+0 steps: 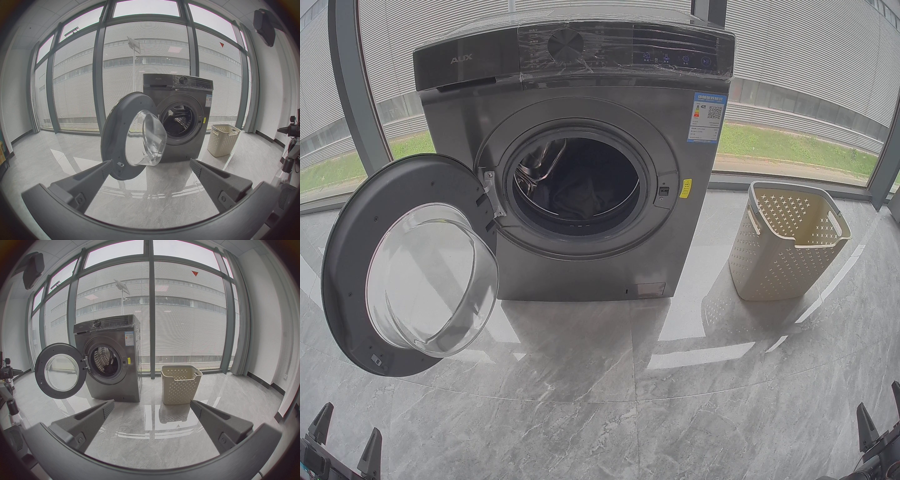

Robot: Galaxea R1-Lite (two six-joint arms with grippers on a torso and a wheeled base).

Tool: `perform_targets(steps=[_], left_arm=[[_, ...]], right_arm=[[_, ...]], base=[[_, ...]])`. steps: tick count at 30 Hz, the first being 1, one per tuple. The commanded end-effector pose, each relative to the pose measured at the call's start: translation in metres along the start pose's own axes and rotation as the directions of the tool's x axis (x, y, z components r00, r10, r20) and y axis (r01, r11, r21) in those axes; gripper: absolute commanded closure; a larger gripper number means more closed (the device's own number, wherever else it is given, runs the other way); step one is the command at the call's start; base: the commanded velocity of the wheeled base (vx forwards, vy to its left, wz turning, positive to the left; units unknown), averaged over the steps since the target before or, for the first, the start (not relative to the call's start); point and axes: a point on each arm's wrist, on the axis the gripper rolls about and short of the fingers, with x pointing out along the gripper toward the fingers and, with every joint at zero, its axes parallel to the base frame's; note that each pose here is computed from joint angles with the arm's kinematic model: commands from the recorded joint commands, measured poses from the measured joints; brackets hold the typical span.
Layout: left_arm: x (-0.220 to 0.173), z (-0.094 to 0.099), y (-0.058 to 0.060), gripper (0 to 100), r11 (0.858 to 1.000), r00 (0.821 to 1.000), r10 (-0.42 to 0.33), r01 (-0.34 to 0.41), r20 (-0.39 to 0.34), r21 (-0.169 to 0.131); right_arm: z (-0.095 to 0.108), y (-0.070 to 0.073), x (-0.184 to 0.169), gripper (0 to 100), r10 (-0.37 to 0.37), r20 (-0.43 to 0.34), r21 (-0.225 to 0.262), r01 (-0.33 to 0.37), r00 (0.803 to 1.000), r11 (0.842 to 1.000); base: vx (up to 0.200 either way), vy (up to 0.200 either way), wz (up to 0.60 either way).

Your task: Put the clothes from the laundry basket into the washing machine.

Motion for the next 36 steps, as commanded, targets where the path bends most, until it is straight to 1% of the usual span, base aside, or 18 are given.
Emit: perform_targets(steps=[1, 4, 31, 36], left_arm=[[0.0006, -0.0051, -0.0001, 0, 1.0, 1.0, 0.003, -0.003, -0.008, 0.001], [0.0006, -0.005, 0.0, 0, 1.0, 1.0, 0.002, -0.002, -0.007, -0.001], [0.0006, -0.005, 0.0, 0, 1.0, 1.0, -0.001, 0.001, -0.007, 0.001], [0.0006, -0.005, 0.0, 0, 1.0, 1.0, -0.001, 0.001, -0.007, 0.002]], right_arm=[[-0.0051, 0.0, 0.0004, 0, 0.0, -0.005, 0.0, 0.0, 1.0, 1.0], [-0.0051, 0.0, 0.0004, 0, 0.0, -0.005, 0.0, 0.0, 1.0, 1.0], [-0.0051, 0.0, 0.0004, 0, 0.0, -0.005, 0.0, 0.0, 1.0, 1.0], [-0.0051, 0.0, 0.0004, 0, 0.0, -0.005, 0.0, 0.0, 1.0, 1.0]], base=[[0.0, 0.0, 0.0], [0.0, 0.0, 0.0], [0.0, 0.2, 0.0], [0.0, 0.0, 0.0]])
